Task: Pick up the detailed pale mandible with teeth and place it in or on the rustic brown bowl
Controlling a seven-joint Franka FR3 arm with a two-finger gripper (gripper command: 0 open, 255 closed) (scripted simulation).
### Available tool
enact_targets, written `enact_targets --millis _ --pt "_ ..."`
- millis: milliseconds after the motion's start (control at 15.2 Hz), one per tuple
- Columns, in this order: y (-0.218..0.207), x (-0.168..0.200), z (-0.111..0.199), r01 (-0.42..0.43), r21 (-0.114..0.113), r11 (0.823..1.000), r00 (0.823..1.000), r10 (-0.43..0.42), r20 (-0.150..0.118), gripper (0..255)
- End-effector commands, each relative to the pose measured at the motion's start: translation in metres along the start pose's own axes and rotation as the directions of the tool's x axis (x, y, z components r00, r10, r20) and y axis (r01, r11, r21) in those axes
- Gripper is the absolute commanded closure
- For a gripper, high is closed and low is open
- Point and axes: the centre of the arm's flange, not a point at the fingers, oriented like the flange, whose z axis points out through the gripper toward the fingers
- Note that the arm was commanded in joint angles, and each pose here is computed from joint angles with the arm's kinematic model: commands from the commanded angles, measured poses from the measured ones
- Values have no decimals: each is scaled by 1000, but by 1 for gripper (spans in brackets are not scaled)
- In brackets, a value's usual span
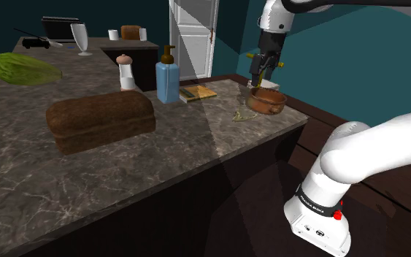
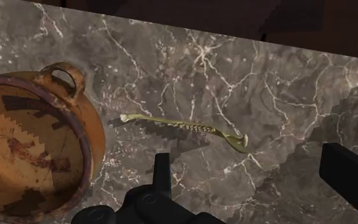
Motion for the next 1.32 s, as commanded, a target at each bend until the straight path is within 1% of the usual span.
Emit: enact_targets --millis 0,66,132,198,264,330,396,462,528,594,660,726,1188,1254 --pt "0 0 0 0 0 1000 1000 0 0 0" --pt "-1 0 13 131 -18 991 991 -132 -9 0" --pt "-2 1 26 260 -36 965 965 -261 -16 0" --pt "-3 1 39 384 -56 921 922 -386 -21 0" --pt "-4 2 52 502 -75 862 863 -504 -23 0" --pt "-5 2 65 610 -95 787 789 -614 -22 0" --pt "-5 3 78 707 -115 698 701 -713 -19 0" --pt "-6 4 91 791 -134 597 601 -799 -13 0" --pt "-6 4 104 861 -151 486 491 -871 -4 0" --pt "-6 5 117 915 -168 366 372 -928 6 0" --pt "-6 6 130 954 -183 239 247 -969 19 0" --pt "-6 6 131 955 -184 231 238 -971 20 0" --pt "-4 13 170 955 -184 231 238 -971 20 0" --pt "-4 13 170 955 -184 231 238 -971 20 0"
